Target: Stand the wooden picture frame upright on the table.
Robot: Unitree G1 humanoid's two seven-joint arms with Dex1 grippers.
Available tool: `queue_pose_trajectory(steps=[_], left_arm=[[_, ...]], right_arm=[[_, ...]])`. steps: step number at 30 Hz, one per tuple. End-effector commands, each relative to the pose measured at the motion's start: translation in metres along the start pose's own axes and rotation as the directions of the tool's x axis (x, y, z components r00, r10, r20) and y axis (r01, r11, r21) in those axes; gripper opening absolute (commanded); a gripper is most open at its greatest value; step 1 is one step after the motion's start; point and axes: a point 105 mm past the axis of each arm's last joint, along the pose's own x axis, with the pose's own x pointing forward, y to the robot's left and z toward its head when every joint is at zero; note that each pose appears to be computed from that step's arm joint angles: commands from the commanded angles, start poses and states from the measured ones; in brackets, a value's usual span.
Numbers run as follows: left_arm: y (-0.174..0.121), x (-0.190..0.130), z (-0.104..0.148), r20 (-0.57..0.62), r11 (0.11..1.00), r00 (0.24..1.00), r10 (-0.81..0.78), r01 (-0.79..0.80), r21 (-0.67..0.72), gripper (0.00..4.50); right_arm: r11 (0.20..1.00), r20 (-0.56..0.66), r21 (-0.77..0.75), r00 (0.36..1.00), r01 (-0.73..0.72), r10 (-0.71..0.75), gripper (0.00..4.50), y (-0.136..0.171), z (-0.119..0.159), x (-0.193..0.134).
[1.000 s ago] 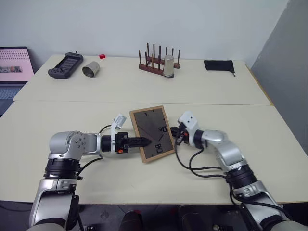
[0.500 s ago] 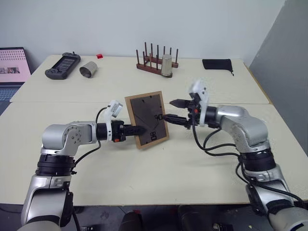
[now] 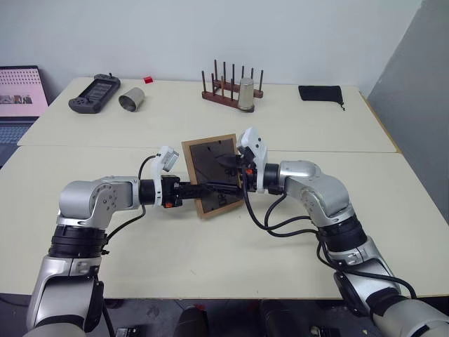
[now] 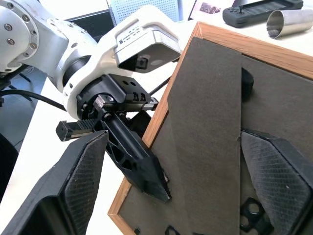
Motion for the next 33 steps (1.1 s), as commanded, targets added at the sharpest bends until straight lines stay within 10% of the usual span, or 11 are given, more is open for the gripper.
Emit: queue_pose_trajectory(steps=[1,12,17,22,26,33], left_arm=[[-0.012,-0.007,0.016,0.048,0.998,0.999,-0.018,0.015,0.064,1.3],[-0.018,-0.016,0.014,0.02,0.995,0.998,-0.057,0.058,-0.084,1.3],[-0.033,-0.021,0.001,-0.025,0.959,0.987,-0.158,0.147,-0.241,1.3],[-0.044,-0.021,-0.004,0.004,0.888,0.961,-0.275,0.256,-0.383,1.3],[-0.05,-0.019,-0.006,0.032,0.844,0.942,-0.334,0.314,-0.434,1.3],[-0.069,-0.012,-0.013,0.015,0.825,0.918,-0.396,0.363,-0.432,1.3]], right_arm=[[0.98,0.062,-0.005,0.978,-0.199,0.198,4.43,0.036,0.018,-0.011],[1.0,-0.025,-0.012,1.0,0.015,-0.015,4.43,-0.013,0.0,-0.072],[0.937,-0.01,-0.267,0.972,0.224,-0.235,4.43,-0.051,0.0,-0.126],[0.564,0.007,-0.807,0.959,0.173,-0.284,4.43,-0.054,-0.018,-0.142],[0.274,0.074,-0.954,0.983,0.119,-0.166,4.43,-0.036,-0.02,-0.131],[0.08,0.149,-0.986,0.988,0.146,0.03,4.43,-0.014,-0.017,-0.084]])
